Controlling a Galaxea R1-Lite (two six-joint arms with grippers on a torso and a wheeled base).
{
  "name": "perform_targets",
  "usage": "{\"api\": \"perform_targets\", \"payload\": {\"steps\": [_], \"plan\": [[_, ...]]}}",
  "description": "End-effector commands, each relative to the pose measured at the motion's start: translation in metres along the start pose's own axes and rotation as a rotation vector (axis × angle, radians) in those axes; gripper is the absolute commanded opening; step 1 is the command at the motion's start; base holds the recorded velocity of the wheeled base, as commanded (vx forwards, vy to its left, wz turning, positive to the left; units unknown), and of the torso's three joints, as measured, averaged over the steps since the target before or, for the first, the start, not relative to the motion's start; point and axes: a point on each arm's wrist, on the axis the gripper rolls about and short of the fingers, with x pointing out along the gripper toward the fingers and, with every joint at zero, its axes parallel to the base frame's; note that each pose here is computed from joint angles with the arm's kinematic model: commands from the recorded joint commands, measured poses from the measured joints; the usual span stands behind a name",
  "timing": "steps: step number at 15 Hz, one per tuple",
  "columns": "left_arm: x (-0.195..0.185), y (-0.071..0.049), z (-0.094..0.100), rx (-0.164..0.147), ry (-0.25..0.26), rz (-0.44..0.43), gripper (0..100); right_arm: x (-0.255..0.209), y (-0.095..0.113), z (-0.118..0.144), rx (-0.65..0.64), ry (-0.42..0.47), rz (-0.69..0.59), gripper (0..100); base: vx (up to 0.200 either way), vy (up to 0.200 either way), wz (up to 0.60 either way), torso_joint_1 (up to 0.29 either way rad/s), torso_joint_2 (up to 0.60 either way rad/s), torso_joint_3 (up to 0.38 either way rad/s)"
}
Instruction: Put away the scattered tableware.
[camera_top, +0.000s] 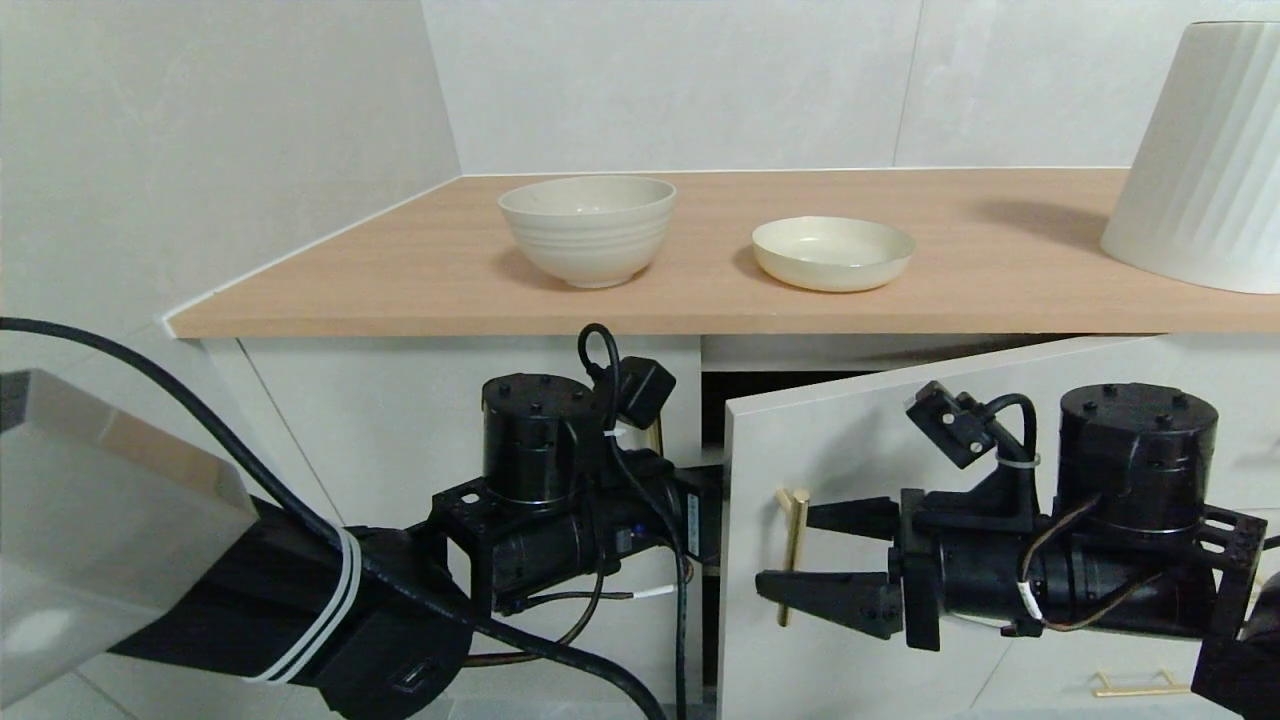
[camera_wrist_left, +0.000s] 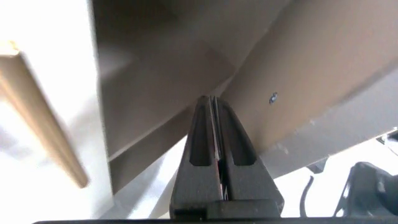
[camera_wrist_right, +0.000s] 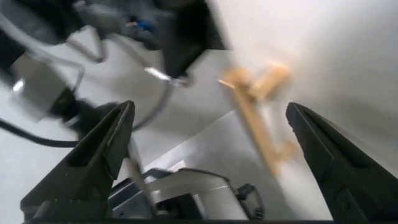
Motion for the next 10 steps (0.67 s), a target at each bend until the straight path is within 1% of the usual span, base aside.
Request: {"api": "perform_targets", "payload": {"steps": [1, 2, 3, 5, 8, 10], "plan": [[-0.001, -0.004, 0.002, 0.004, -0.002, -0.022, 0, -0.009, -0.007, 0.003, 0.0, -0.025, -0.054, 100, 0.0, 0.0, 0.0, 0.0, 0.0, 0.0], [-0.002, -0.004, 0.003, 0.005, -0.008, -0.024, 0, -0.021, -0.007, 0.001, 0.008, -0.029, -0.079, 100, 0.0, 0.0, 0.0, 0.0, 0.0, 0.0], [-0.002, -0.005, 0.003, 0.006, -0.007, -0.025, 0, -0.032, -0.003, -0.002, 0.009, -0.035, -0.088, 100, 0.0, 0.0, 0.0, 0.0, 0.0, 0.0], [-0.001, -0.009, 0.002, 0.008, -0.003, -0.036, 0, -0.053, 0.011, -0.016, 0.02, -0.018, -0.087, 100, 0.0, 0.0, 0.0, 0.0, 0.0, 0.0], [-0.001, -0.008, 0.001, 0.006, 0.0, -0.035, 0, -0.077, 0.029, -0.028, 0.012, -0.026, -0.076, 100, 0.0, 0.0, 0.0, 0.0, 0.0, 0.0], [-0.001, -0.009, 0.001, 0.008, 0.0, -0.037, 0, -0.094, 0.038, -0.042, 0.019, -0.016, -0.079, 100, 0.0, 0.0, 0.0, 0.0, 0.0, 0.0]]}}
